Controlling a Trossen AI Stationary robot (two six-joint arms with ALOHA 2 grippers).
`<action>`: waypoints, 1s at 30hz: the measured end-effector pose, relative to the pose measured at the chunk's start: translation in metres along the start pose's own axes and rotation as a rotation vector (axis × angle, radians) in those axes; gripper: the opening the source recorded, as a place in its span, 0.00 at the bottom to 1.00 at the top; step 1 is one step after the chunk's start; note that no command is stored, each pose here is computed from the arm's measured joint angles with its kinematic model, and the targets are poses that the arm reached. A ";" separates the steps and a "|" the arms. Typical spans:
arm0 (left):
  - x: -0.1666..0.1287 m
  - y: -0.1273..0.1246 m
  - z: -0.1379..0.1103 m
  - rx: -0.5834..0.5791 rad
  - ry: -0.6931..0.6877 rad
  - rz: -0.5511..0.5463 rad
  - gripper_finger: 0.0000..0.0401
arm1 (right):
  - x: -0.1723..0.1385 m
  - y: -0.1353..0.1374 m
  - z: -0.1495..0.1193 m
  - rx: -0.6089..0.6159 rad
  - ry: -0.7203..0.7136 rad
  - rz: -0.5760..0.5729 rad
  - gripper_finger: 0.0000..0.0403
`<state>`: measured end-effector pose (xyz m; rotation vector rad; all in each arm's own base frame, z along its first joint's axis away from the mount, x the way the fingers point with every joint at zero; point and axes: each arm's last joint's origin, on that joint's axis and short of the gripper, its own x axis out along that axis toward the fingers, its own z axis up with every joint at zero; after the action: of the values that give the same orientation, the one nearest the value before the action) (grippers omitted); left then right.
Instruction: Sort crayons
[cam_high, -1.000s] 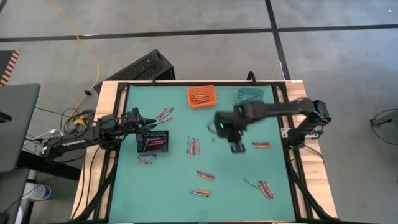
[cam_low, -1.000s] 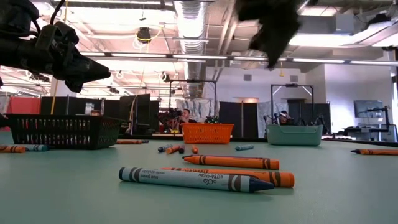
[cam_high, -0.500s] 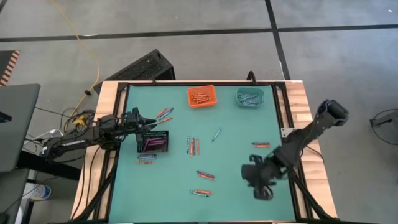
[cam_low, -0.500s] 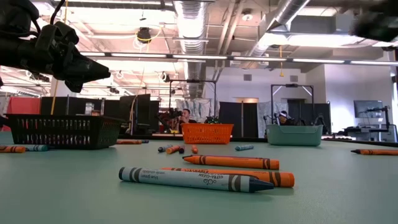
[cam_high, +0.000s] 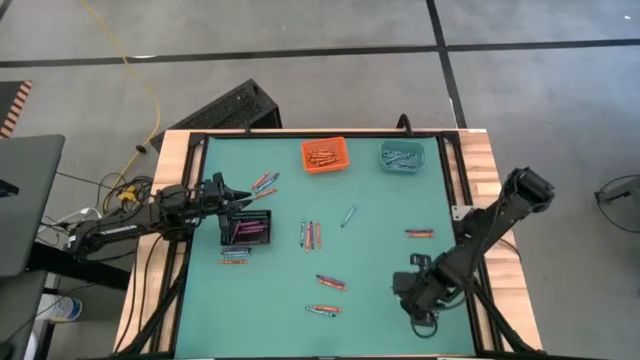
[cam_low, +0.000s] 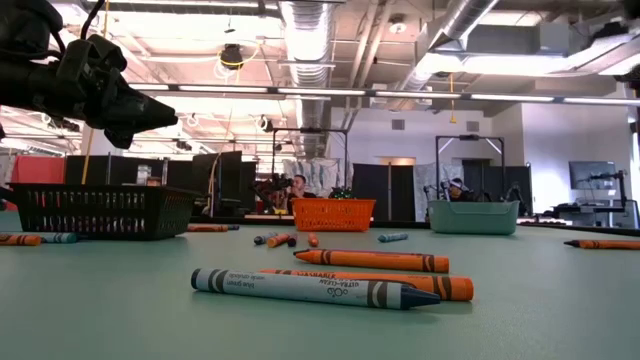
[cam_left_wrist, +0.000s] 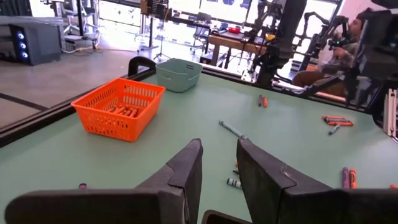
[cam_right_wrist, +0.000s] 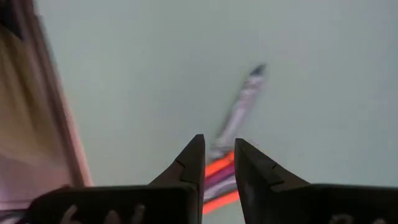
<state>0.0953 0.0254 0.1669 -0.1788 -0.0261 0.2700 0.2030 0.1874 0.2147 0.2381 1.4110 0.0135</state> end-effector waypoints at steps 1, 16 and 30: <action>0.000 0.000 0.000 0.000 0.000 0.000 0.22 | -0.002 -0.005 0.004 -0.026 -0.010 -0.010 0.19; 0.000 0.000 0.000 0.000 0.000 0.000 0.22 | 0.004 -0.103 0.166 0.096 -0.786 -0.007 0.17; 0.000 0.000 0.000 0.000 0.000 0.001 0.22 | 0.069 -0.148 0.215 0.630 -0.556 0.012 0.17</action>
<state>0.0953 0.0255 0.1669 -0.1788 -0.0264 0.2706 0.4047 0.0193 0.1517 0.7129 0.8228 -0.4606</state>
